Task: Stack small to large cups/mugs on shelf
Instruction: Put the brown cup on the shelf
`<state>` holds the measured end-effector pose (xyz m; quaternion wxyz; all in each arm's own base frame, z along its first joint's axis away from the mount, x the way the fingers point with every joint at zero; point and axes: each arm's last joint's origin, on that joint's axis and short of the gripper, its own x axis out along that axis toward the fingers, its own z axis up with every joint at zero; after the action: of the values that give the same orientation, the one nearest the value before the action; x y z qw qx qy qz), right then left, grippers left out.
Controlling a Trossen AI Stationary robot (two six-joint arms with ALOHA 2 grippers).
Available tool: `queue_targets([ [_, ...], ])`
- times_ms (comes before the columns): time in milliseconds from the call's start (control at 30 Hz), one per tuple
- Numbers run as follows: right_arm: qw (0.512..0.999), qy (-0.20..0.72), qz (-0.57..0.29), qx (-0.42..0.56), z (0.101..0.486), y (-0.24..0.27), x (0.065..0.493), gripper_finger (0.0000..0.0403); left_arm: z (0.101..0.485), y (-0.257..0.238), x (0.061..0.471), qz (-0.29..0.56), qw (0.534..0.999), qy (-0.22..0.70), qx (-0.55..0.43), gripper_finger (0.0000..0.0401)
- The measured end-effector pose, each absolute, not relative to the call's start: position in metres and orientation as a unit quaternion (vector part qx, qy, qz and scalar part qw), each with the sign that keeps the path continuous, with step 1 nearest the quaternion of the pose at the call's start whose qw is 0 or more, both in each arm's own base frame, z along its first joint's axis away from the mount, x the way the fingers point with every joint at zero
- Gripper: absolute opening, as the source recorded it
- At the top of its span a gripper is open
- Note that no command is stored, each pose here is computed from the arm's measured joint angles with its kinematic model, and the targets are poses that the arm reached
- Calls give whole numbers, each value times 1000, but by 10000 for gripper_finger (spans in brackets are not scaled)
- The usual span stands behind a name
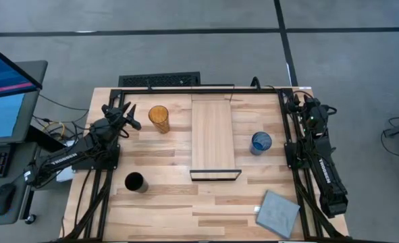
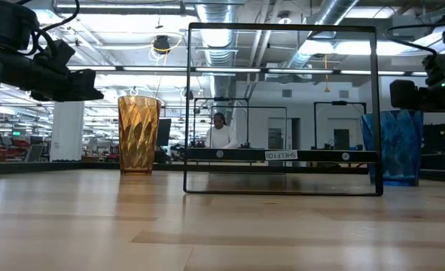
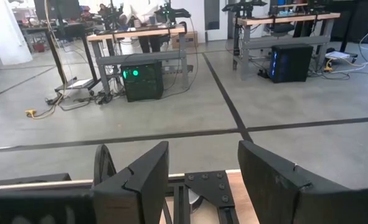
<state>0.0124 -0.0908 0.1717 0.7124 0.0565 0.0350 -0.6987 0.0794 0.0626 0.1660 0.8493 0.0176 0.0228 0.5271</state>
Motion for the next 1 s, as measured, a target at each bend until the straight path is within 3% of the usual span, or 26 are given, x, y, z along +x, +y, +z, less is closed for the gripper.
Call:
queue_targets([
  [433,712,37,-699,58,171,-91,12,214,169,62,79,527,849,21,24,121],
  [767,712,38,-699,58,171,-91,12,214,170,62,79,528,849,14,17,216],
  [1000,712,38,-699,58,171,-91,12,214,168,62,79,528,849,9,-16,235],
])
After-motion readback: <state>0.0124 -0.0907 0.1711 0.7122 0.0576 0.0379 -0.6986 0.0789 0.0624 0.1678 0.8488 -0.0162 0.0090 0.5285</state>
